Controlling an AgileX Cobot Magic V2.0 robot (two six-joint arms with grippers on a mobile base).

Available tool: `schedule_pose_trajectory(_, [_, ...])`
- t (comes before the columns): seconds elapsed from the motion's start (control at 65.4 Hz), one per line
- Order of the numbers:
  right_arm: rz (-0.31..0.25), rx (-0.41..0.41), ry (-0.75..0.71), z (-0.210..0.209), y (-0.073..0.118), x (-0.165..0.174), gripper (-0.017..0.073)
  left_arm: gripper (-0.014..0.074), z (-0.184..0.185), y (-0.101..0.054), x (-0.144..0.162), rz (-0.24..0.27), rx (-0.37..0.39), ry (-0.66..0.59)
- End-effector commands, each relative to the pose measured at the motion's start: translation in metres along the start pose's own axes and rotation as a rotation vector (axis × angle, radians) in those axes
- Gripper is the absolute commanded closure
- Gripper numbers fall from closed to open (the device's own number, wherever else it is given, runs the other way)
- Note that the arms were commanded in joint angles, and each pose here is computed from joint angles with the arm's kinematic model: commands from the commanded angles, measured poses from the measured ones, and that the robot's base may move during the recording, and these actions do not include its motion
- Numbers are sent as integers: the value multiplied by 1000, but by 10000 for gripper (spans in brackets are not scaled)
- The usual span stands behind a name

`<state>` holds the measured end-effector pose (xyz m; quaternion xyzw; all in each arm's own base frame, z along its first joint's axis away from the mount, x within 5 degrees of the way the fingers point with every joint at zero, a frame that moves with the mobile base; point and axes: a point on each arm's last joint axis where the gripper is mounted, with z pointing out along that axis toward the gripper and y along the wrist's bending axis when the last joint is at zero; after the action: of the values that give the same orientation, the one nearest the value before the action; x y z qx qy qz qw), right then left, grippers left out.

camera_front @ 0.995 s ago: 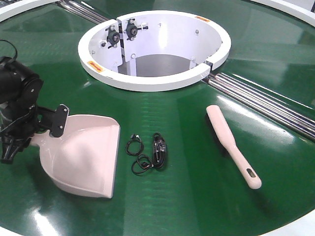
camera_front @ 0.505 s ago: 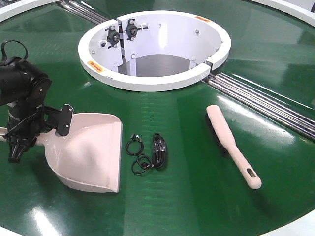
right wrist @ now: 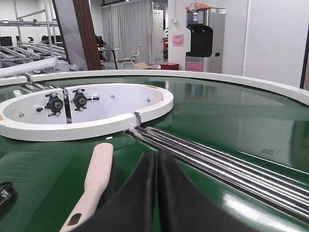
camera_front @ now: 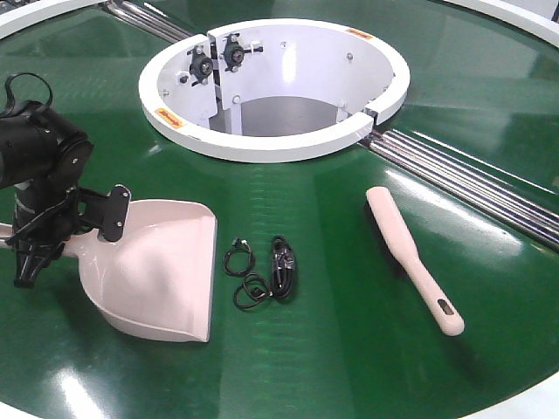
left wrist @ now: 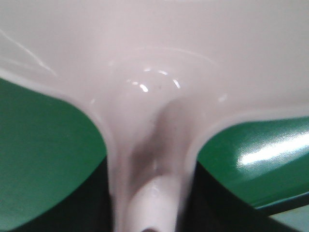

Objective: Clean and inspect green conveyor with broom and dustpan

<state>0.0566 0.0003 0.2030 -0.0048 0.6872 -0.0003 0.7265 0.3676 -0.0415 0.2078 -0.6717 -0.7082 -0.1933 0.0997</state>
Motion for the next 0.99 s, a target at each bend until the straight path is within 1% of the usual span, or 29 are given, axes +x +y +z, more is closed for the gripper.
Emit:
schedule_pose_trajectory(0.0, [-13,1,-86,-1,0,-7,568,599,-23,2,11,-22,-67,18])
schedule_pose_trajectory(0.979, [-13,1,-85,-1,0,-6,568,599,-23,2,11,-22,-67,18])
